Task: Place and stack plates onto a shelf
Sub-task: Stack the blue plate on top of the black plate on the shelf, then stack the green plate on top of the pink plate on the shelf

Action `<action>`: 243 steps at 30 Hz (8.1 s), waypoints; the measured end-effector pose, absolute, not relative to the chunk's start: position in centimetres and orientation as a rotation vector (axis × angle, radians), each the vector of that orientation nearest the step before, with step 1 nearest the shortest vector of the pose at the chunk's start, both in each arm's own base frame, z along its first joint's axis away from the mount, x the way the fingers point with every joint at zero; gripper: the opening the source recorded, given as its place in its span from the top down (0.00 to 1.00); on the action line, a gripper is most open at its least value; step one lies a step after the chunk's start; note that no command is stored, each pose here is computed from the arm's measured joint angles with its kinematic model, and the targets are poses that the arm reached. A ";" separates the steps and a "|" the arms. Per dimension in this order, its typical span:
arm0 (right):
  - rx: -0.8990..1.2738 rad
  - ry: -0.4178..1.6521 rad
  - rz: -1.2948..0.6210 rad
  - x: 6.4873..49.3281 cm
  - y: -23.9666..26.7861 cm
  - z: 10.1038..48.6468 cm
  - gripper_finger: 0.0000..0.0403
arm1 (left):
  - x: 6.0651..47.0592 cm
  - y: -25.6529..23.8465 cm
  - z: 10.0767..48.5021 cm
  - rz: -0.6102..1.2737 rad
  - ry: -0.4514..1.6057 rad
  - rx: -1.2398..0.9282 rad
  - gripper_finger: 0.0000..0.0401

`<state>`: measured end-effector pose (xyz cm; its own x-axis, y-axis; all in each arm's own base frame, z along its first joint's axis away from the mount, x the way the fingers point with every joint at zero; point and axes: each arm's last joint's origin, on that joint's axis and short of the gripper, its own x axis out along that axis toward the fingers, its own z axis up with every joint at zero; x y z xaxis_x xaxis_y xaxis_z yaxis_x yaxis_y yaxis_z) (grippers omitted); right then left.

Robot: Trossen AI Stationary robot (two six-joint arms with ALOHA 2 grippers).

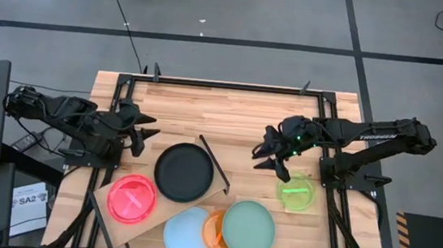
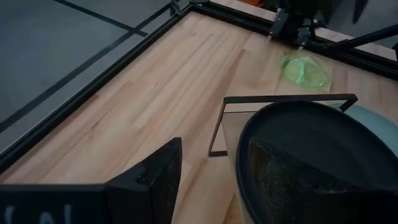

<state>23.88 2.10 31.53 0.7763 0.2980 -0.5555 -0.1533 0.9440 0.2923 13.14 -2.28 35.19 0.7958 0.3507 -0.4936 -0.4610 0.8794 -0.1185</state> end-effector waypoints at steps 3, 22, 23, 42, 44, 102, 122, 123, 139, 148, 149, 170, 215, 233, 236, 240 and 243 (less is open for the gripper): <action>0.229 0.657 0.270 23.8 2.7 30.5 0.58 | 13.1 -2.3 35.2 0.440 0.481 -0.239 0.52; 0.347 0.606 0.275 22.7 3.3 20.9 0.58 | 13.1 -2.3 35.2 0.435 0.483 -0.241 0.52; 0.366 0.598 0.279 22.5 3.5 20.4 0.58 | 13.1 -2.3 35.2 0.435 0.483 -0.241 0.52; 0.344 0.527 0.182 20.8 8.7 19.0 0.58 | 13.1 -2.3 35.2 0.435 0.483 -0.243 0.52; 0.330 0.543 0.172 20.9 9.0 18.6 0.58 | 13.1 -2.3 35.2 0.435 0.483 -0.243 0.52; 0.155 0.818 0.131 25.0 11.3 12.5 0.94 | 13.2 -2.4 35.2 0.393 0.492 -0.260 0.52; 0.208 0.818 0.164 25.3 11.0 12.8 0.95 | 13.2 -2.4 35.2 0.393 0.492 -0.260 0.52; 0.213 0.817 0.168 25.3 10.9 12.8 0.95 | 13.2 -2.4 35.2 0.393 0.492 -0.260 0.52; 0.197 0.722 0.184 24.1 9.3 17.2 0.95 | 13.2 -2.4 35.2 0.393 0.493 -0.259 0.52; 0.279 0.517 0.198 22.3 7.3 22.3 0.95 | 13.2 -2.4 35.2 0.393 0.492 -0.260 0.52; 0.287 0.492 0.193 22.1 7.0 22.9 0.95 | 13.2 -2.4 35.2 0.394 0.493 -0.259 0.52; 0.070 0.339 -0.011 27.7 1.4 34.5 0.95 | 13.2 -2.4 35.2 0.393 0.492 -0.259 0.52; 0.155 0.475 0.042 41.7 -2.0 30.7 0.92 | 13.2 -2.4 35.2 0.394 0.496 -0.255 0.52; 0.154 0.474 0.042 41.7 -2.0 30.7 0.89 | 13.2 -2.4 35.2 0.394 0.496 -0.255 0.52; 0.153 0.475 0.042 41.7 -2.0 30.7 0.85 | 13.2 -2.4 35.2 0.394 0.496 -0.255 0.52; 0.153 0.475 0.042 41.7 -2.0 30.7 0.79 | 13.2 -2.4 35.2 0.394 0.497 -0.255 0.52; 0.153 0.475 0.042 41.7 -2.0 30.7 0.74 | 13.2 -2.4 35.2 0.394 0.496 -0.255 0.52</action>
